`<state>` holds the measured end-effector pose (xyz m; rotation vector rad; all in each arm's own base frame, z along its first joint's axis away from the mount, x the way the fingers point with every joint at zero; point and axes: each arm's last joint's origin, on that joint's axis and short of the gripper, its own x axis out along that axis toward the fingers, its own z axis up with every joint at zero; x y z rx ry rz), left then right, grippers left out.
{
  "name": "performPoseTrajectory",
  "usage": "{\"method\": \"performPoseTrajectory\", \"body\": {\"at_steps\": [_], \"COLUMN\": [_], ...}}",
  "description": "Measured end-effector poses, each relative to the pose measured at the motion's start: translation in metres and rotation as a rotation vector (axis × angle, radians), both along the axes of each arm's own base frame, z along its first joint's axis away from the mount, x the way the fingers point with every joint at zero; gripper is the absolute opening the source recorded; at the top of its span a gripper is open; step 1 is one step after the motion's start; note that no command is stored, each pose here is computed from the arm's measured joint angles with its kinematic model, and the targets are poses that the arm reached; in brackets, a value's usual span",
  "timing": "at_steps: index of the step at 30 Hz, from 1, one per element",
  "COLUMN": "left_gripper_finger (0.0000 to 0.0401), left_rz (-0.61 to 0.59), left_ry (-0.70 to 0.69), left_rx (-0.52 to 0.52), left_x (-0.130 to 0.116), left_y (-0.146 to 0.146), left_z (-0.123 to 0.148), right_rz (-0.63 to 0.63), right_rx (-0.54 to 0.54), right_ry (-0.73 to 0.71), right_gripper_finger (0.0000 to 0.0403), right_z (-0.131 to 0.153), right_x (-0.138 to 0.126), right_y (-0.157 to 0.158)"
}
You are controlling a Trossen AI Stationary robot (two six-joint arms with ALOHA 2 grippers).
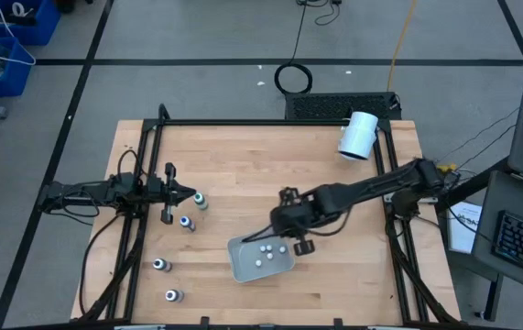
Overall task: Pick & Place food coloring
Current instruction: Put the small violet food coloring bottle in the gray bin
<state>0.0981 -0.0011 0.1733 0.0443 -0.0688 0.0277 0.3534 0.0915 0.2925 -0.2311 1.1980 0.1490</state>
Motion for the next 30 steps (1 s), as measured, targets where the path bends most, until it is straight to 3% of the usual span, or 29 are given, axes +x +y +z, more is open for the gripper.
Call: {"method": "performPoseTrajectory", "body": {"at_steps": [8,12,22,30], "left_gripper_finger": [0.0026,0.0026,0.0026,0.0026], "left_rz": [0.0,0.001,0.0,0.0], "left_ry": [0.001,0.001,0.001,0.001], "left_rx": [0.0,0.0,0.0,0.0], "left_x": [0.0,0.0,0.0,0.0], "left_y": [0.0,0.0,0.0,0.0], "left_z": [0.0,0.0,0.0,0.0], "right_rz": [0.075,0.093,0.115,0.118], "right_rx": [-0.039,0.008,0.002,-0.007], "right_ry": [0.06,0.082,0.189,0.23], "right_gripper_finger": [0.0041,0.0041,0.0041,0.0041], "right_z": [0.004,-0.011,-0.063,-0.074], "right_x": [0.039,0.049,0.07,0.071], "right_y": [0.01,0.015,0.021,0.021]}}
